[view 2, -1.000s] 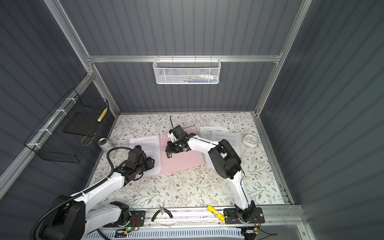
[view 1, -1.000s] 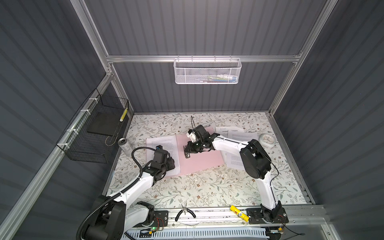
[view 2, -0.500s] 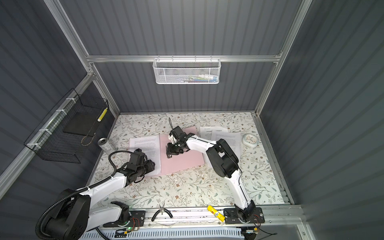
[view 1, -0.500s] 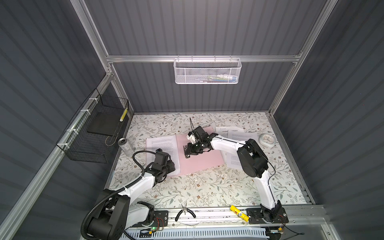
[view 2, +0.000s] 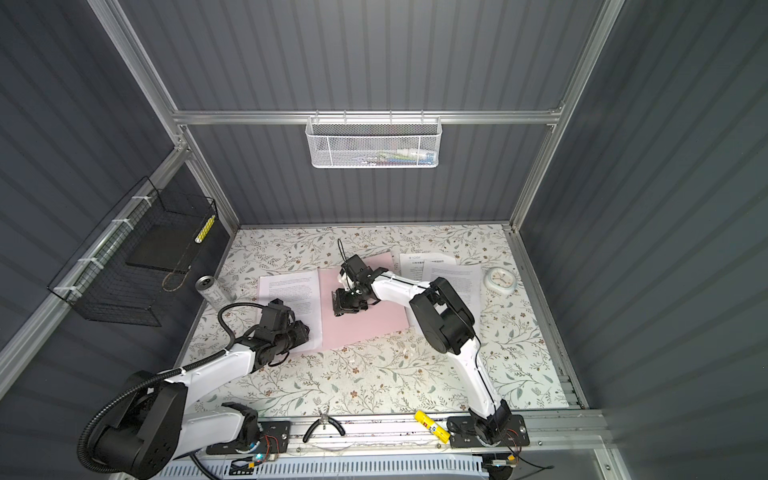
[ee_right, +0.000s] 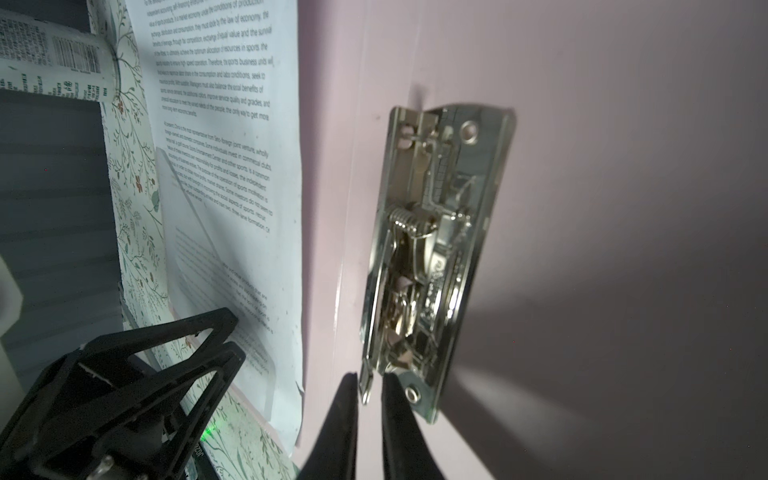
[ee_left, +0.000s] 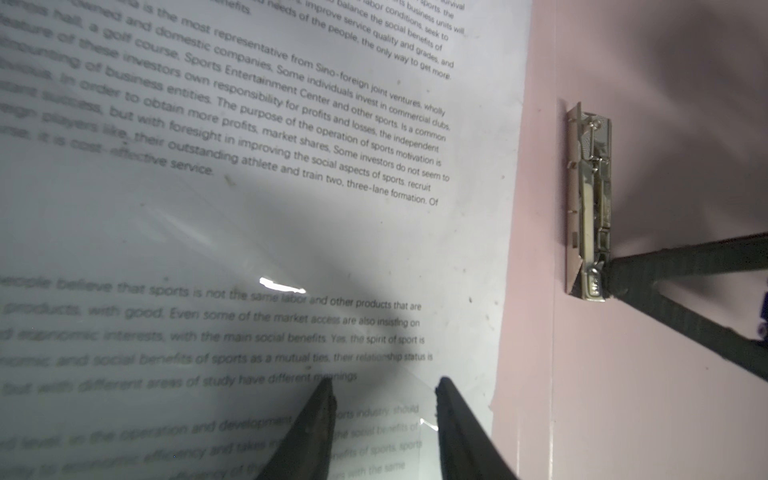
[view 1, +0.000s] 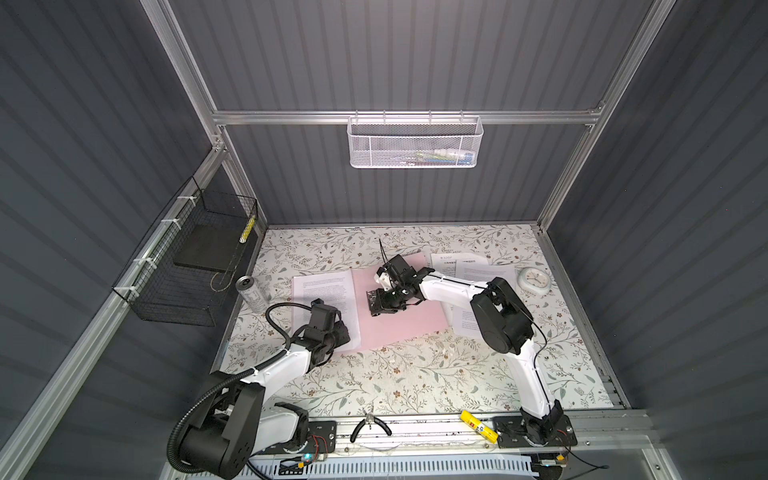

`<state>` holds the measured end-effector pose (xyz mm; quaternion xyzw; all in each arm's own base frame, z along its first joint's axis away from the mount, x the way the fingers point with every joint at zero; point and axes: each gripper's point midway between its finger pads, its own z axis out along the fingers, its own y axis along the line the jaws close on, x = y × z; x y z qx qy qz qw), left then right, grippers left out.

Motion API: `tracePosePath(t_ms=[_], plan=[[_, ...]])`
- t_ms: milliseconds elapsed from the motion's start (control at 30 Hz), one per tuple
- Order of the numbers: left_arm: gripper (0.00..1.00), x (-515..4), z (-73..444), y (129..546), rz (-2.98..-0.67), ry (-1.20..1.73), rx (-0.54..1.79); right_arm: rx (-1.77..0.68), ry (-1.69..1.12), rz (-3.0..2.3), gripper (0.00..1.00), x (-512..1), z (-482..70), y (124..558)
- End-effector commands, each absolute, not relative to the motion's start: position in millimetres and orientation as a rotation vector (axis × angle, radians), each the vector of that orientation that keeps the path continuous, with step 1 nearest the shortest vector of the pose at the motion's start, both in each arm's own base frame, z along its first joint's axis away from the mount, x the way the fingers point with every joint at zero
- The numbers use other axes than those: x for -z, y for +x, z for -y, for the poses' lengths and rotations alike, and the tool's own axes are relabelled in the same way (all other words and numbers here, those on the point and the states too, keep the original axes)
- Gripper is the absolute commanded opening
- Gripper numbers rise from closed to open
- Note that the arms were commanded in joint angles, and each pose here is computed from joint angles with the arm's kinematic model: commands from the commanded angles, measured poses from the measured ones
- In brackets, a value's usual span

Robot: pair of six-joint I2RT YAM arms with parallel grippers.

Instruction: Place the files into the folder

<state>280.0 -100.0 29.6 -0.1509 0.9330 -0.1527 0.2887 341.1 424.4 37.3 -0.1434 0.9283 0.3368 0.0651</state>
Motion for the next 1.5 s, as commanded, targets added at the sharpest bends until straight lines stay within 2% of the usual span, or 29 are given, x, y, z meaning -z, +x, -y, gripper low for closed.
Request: tracePosePath(t_ms=[0,367,567,867,1033,1233,1467], plan=[[0.41,-22,94,278,-2.498,-0.437,0.380,-1.030,-0.440,-2.820,0.16,-34,-429,338],[0.41,-22,93,278,-2.491,-0.441,0.391,-1.049,-0.439,-2.835,0.16,-29,-431,337],[0.39,-20,93,279,-2.501,-0.443,0.386,-1.045,-0.430,-2.845,0.10,-26,-430,336],[0.36,-9,90,280,-2.551,-0.471,0.352,-1.016,-0.411,-2.903,0.07,-16,-427,334],[0.35,-2,88,281,-2.585,-0.488,0.316,-0.843,-0.336,-3.005,0.00,5,-411,337],[0.34,5,87,282,-2.619,-0.490,0.291,-0.552,-0.175,-3.086,0.00,31,-372,344],[0.32,7,83,283,-2.632,-0.507,0.260,-0.457,0.036,-3.164,0.00,60,-336,341]])
